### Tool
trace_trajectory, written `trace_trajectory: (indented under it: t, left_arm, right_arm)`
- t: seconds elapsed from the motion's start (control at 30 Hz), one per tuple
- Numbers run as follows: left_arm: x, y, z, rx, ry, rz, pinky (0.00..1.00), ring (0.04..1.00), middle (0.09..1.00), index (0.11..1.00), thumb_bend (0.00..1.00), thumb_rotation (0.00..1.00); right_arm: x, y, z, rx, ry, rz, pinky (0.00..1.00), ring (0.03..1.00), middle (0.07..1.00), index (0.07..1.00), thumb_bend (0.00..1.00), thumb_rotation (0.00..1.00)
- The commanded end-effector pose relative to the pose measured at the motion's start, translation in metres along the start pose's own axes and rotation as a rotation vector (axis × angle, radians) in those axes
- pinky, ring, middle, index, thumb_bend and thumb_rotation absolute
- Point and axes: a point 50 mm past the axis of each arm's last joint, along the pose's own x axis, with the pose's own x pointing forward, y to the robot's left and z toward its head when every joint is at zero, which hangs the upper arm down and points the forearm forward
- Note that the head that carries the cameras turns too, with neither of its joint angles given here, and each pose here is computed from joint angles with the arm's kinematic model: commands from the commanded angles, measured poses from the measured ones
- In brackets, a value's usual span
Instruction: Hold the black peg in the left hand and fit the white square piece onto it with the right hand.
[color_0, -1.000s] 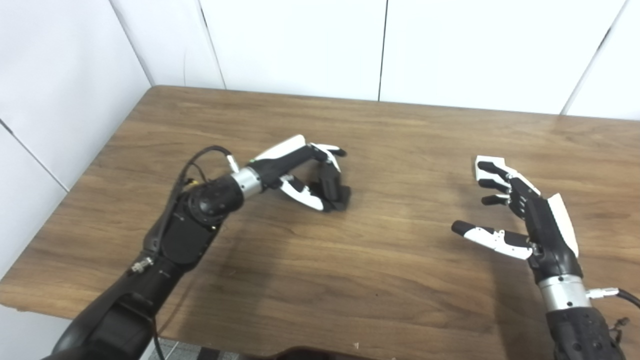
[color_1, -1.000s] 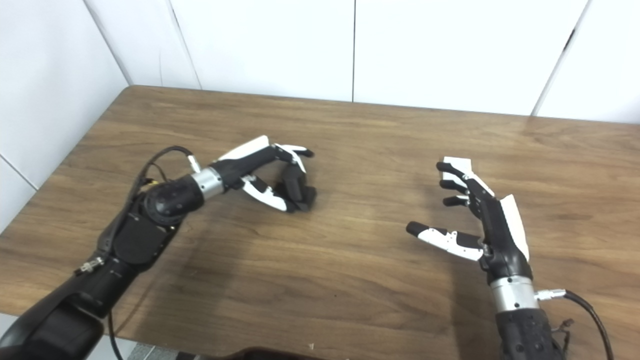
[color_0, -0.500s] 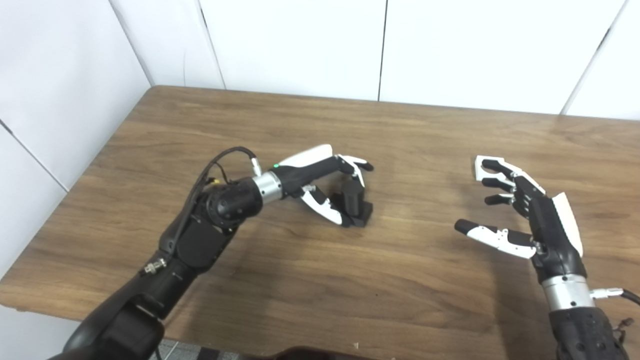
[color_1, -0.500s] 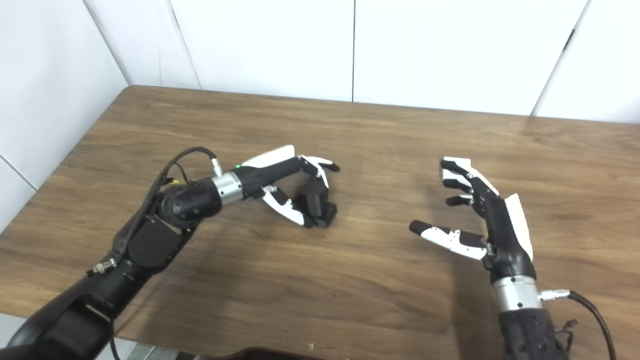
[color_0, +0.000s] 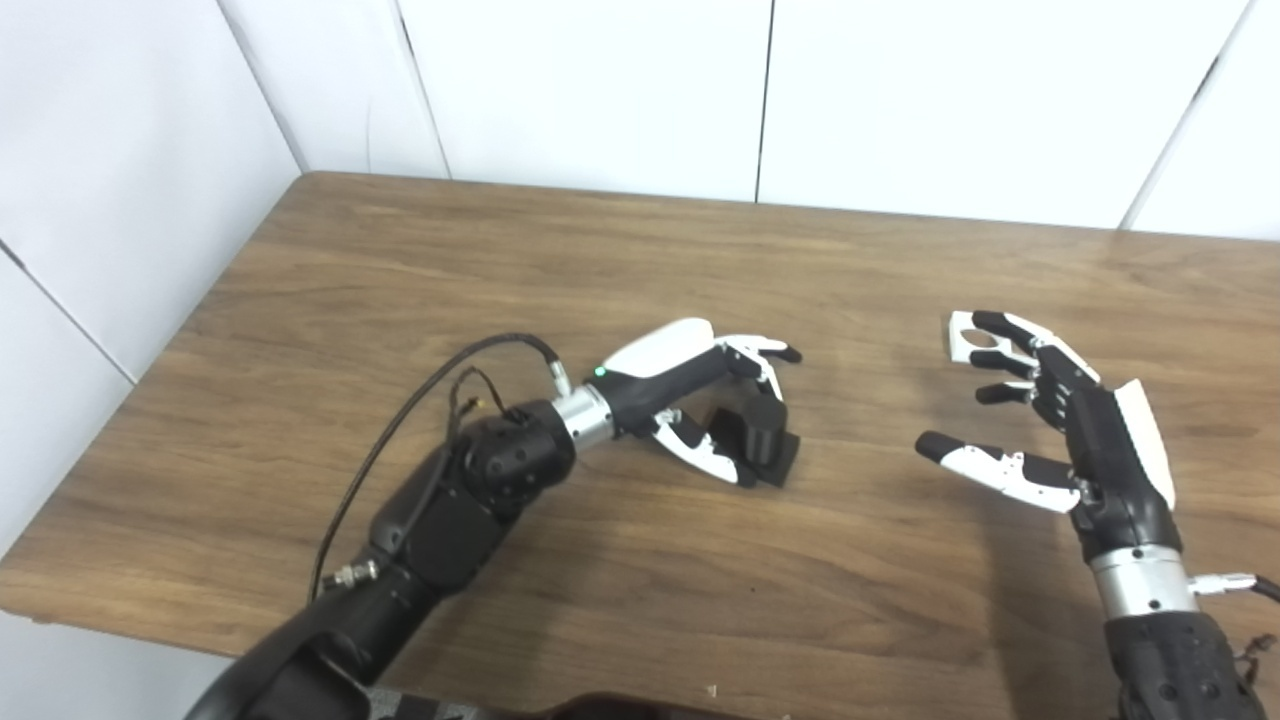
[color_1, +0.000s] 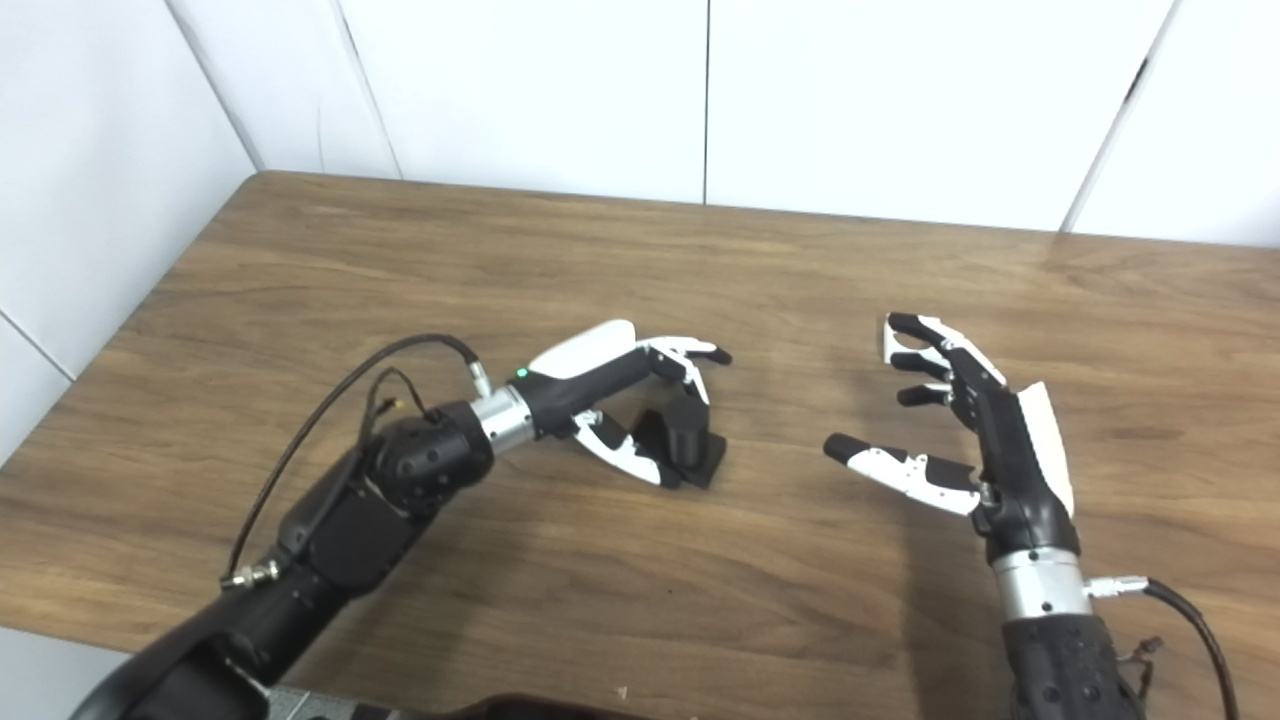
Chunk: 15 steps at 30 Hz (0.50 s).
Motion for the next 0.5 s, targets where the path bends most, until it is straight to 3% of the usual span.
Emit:
trace_trajectory:
  t: [0.0,0.1,0.13,0.2,0.47]
  left_arm:
    - [-0.006,-0.027,-0.006,0.023,0.057,-0.106,0.86,0.937,0.913,0.495,0.52,0.08]
    - [-0.005,-0.030,-0.005,0.034,0.074,-0.111,0.86,0.943,0.921,0.497,0.52,0.08]
    - [-0.005,-0.030,-0.006,0.039,0.079,-0.114,0.86,0.941,0.922,0.561,0.72,0.14]
    - [-0.005,-0.030,-0.006,0.056,0.091,-0.123,0.86,0.942,0.926,0.623,0.89,0.21]
    - [-0.011,-0.033,-0.014,0.063,0.134,-0.106,0.86,0.936,0.919,0.650,0.95,0.26]
  right_arm:
    - [0.011,-0.008,0.021,-0.001,-0.092,-0.023,0.63,0.766,0.858,0.802,0.76,0.30]
    - [0.011,-0.009,0.023,-0.002,-0.093,-0.021,0.64,0.768,0.861,0.804,0.75,0.30]
    - [0.011,-0.009,0.024,-0.001,-0.093,-0.021,0.64,0.769,0.861,0.803,0.75,0.30]
    - [0.011,-0.010,0.026,-0.001,-0.091,-0.021,0.64,0.769,0.861,0.804,0.75,0.29]
    - [0.010,-0.012,0.032,0.004,-0.087,-0.023,0.66,0.768,0.857,0.800,0.76,0.31]
